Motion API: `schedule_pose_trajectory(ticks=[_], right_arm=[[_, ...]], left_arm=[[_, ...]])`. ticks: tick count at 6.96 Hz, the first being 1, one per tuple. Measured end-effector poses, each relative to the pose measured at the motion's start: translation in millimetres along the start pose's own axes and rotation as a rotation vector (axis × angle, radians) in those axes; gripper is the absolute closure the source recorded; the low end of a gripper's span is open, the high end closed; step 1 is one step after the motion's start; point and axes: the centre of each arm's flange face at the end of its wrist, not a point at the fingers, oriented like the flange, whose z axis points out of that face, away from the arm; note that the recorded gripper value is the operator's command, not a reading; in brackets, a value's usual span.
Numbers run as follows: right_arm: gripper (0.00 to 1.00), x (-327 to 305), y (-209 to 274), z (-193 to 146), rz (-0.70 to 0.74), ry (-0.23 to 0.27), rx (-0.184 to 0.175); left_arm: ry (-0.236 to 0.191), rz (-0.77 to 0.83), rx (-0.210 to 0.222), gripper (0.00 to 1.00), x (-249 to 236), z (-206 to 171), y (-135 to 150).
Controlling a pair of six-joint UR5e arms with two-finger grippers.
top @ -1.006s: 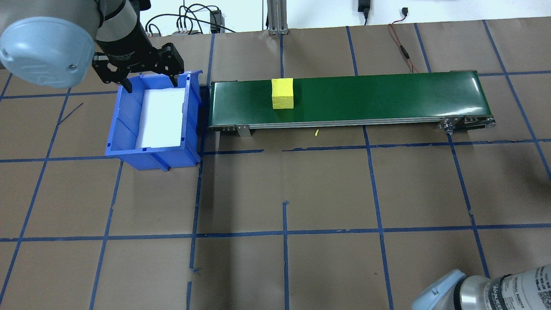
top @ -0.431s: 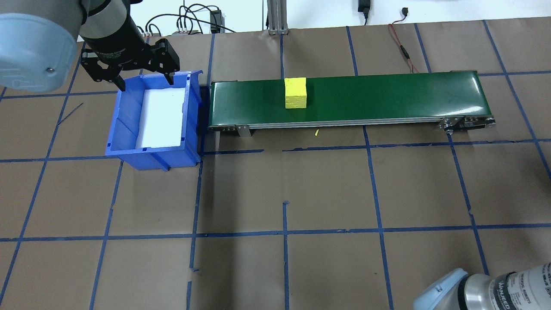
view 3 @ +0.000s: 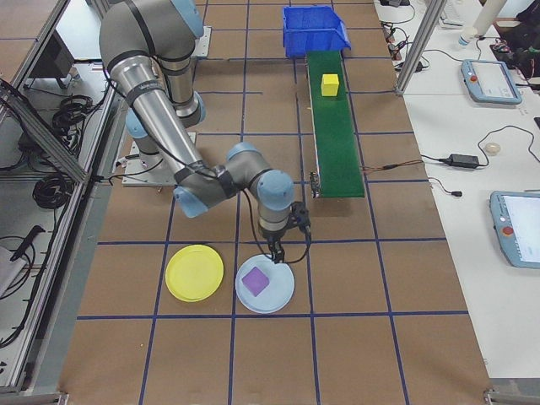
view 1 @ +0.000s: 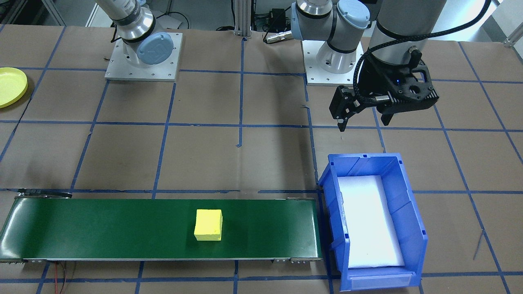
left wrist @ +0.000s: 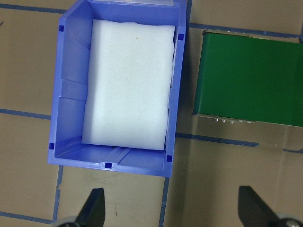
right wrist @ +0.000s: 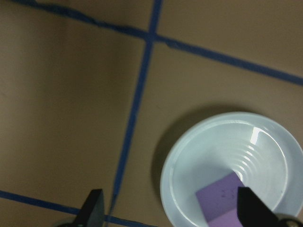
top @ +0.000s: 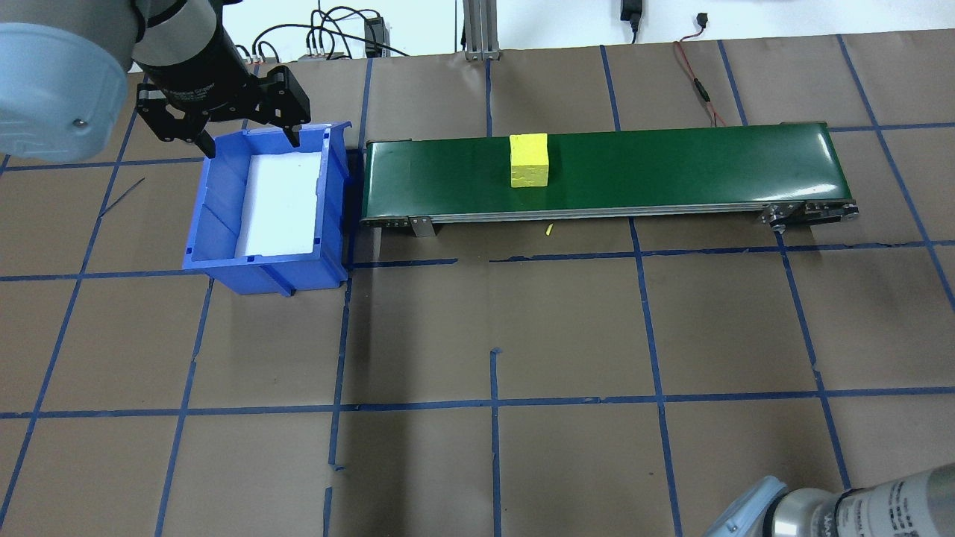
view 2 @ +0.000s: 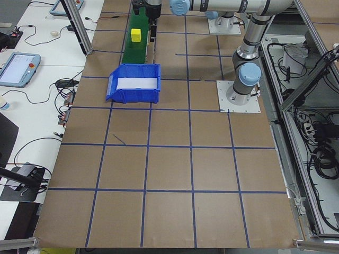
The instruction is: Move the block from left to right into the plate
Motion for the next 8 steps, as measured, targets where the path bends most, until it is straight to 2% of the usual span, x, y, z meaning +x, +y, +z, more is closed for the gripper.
schedule_pose_trajectory(ticks=[3, 5, 6, 8], right_arm=[[0.00, -133, -121, -25, 0.095, -0.110, 0.106], [0.00, -218, -188, -48, 0.197, -0.165, 0.158], [0.00, -255, -214, -47, 0.247, -0.200, 0.159], [0.00, -308, -246, -41, 0.333, -0.248, 0.146]], left_arm=[[-0.001, 0.000, -0.022, 0.00, -4, -1, 2], [0.021, 0.026, -0.021, 0.00, -9, -10, 6], [0.039, 0.038, -0.027, 0.00, -11, -16, 9], [0.046, 0.064, -0.054, 0.00, -19, -23, 17]])
